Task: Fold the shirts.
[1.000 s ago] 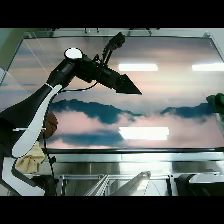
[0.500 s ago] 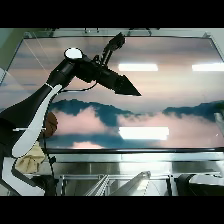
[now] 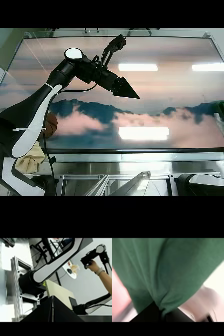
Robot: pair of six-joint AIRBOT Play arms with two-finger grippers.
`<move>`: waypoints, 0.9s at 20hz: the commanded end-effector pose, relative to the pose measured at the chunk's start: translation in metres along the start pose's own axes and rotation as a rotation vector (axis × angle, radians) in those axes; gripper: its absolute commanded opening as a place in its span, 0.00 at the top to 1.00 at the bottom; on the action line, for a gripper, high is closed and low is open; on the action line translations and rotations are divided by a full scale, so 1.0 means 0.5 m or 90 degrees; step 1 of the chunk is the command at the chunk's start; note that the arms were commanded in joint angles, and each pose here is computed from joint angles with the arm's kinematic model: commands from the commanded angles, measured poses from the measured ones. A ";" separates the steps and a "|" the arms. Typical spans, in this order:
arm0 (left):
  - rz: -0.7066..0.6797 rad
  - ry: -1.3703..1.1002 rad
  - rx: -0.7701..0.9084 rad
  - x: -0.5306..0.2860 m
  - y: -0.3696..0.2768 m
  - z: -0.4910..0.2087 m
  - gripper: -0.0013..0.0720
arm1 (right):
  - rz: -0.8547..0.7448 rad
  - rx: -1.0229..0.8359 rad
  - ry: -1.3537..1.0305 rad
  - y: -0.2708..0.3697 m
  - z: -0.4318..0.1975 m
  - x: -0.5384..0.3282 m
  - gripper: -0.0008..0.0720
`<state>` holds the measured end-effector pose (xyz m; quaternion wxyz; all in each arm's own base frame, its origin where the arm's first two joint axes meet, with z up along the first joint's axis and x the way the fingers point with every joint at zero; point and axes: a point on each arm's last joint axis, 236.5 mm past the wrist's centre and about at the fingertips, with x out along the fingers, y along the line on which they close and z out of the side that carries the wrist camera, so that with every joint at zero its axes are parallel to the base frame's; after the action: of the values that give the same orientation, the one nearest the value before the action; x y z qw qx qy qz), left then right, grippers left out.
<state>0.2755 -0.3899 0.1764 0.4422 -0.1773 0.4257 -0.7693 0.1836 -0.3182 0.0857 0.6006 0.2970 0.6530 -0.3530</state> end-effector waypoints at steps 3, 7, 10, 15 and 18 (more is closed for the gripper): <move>-0.001 0.002 0.000 0.000 0.000 -0.001 0.96 | -0.210 0.068 0.105 -0.148 -0.065 0.080 0.95; -0.001 0.001 0.000 0.001 0.000 -0.001 0.96 | -0.209 0.097 0.171 -0.162 -0.113 0.117 0.04; -0.001 0.000 0.000 0.000 0.000 0.000 0.96 | -0.217 0.126 0.183 -0.164 -0.125 0.113 0.04; 0.010 -0.009 -0.009 -0.019 -0.007 0.015 0.97 | -0.182 0.119 0.155 -0.080 -0.101 0.116 0.95; 0.042 -0.038 -0.002 -0.075 -0.041 0.062 0.98 | -0.077 0.027 0.109 0.061 -0.069 0.120 0.96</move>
<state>0.2905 -0.3805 0.1948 0.4591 -0.1816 0.4200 -0.7615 0.1308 -0.2977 0.0317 0.4527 0.2882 0.7239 -0.4335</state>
